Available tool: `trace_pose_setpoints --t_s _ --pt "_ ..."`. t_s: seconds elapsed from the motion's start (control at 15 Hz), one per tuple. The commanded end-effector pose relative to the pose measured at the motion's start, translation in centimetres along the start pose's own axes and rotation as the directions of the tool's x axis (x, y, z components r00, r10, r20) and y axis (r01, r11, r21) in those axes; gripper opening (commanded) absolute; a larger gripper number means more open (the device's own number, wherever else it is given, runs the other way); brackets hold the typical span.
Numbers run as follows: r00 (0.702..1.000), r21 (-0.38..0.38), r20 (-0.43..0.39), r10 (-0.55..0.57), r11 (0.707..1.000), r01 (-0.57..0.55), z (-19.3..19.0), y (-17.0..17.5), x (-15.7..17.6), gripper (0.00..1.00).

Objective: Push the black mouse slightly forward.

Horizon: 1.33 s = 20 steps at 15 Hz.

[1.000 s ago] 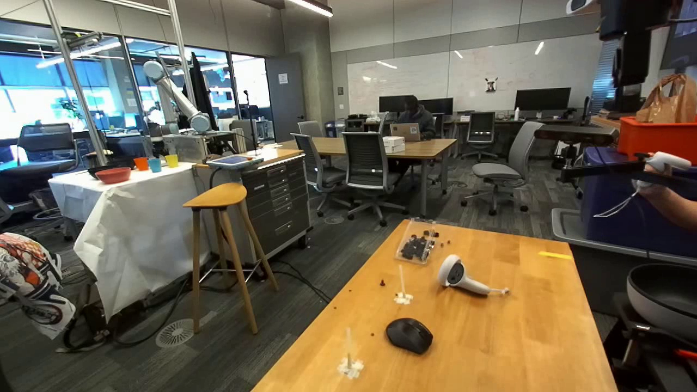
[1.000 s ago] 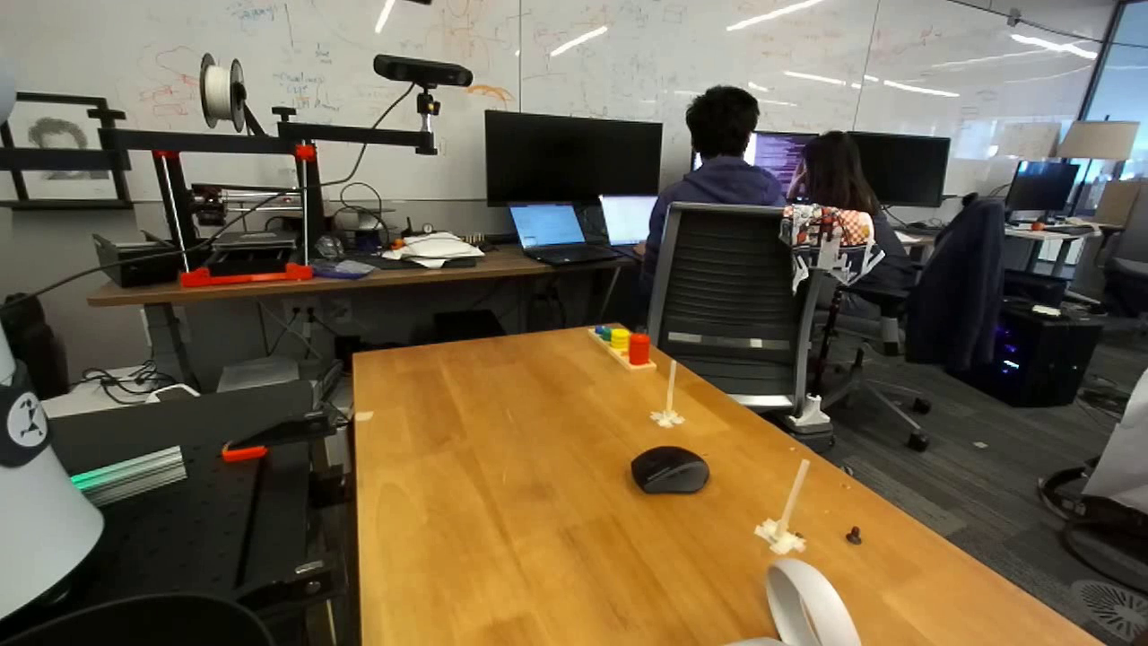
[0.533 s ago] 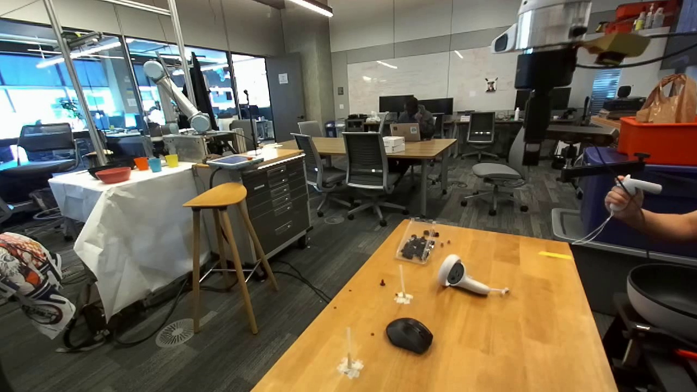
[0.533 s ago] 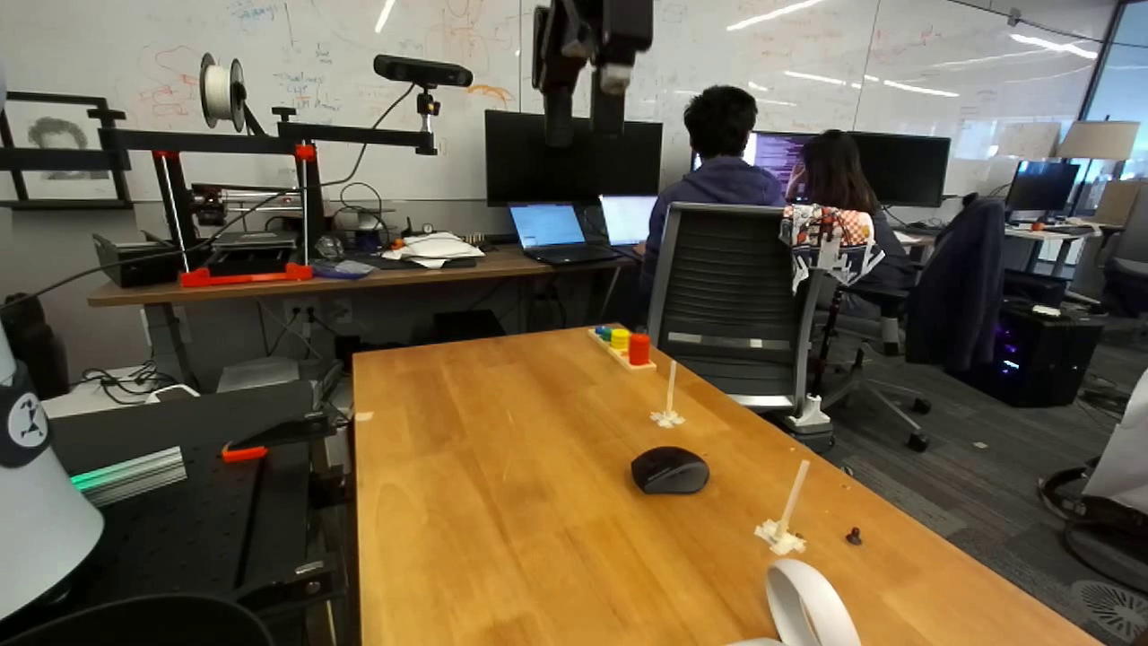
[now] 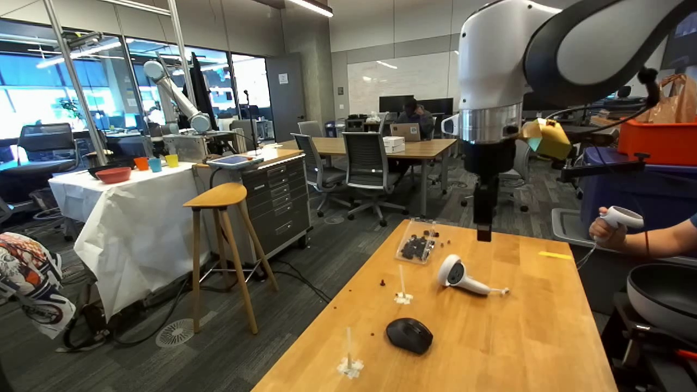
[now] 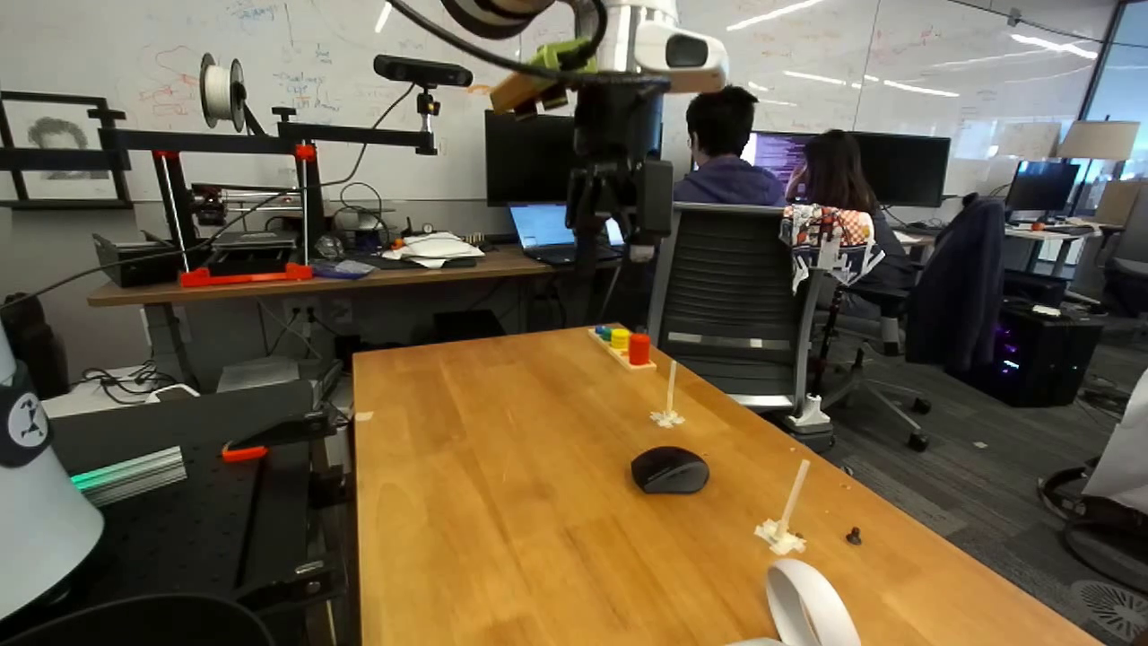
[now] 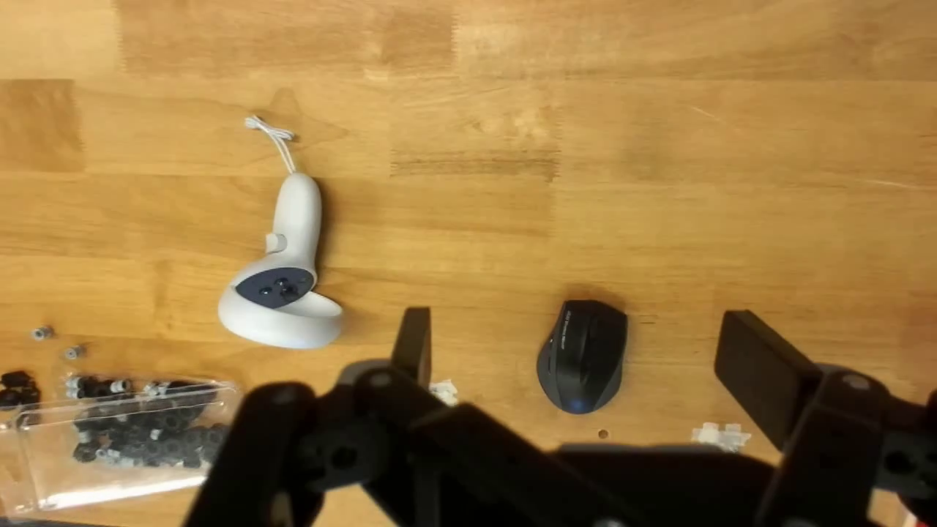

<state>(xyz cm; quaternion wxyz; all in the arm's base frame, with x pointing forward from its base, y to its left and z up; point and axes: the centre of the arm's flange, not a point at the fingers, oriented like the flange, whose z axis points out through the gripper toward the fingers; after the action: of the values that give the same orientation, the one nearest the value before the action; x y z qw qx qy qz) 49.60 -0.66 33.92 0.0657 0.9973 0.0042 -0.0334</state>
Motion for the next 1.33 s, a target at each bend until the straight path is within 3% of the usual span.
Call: trace_pose_setpoints --t_s 0.0,0.4,0.47,0.53,0.93,1.07,1.27 --pt "1.000 -0.063 0.005 0.013 0.998 -0.013 3.8 -1.7 4.0 1.00" --pt "0.999 -0.124 0.050 -0.001 0.992 0.007 10.8 -5.7 5.6 1.00" --pt "0.999 -0.135 0.050 -0.007 0.991 0.013 11.7 -6.5 5.8 0.78" --pt "0.999 -0.149 0.052 -0.014 0.989 0.022 12.7 -7.2 6.0 0.74" --pt "0.998 -0.261 0.000 -0.060 0.964 0.058 17.3 -10.1 6.7 0.27" --pt "0.996 -0.304 -0.032 -0.082 0.950 0.068 18.4 -10.5 7.3 0.13" --pt "0.994 -0.340 -0.061 -0.088 0.939 0.062 20.0 -10.5 8.2 0.09"
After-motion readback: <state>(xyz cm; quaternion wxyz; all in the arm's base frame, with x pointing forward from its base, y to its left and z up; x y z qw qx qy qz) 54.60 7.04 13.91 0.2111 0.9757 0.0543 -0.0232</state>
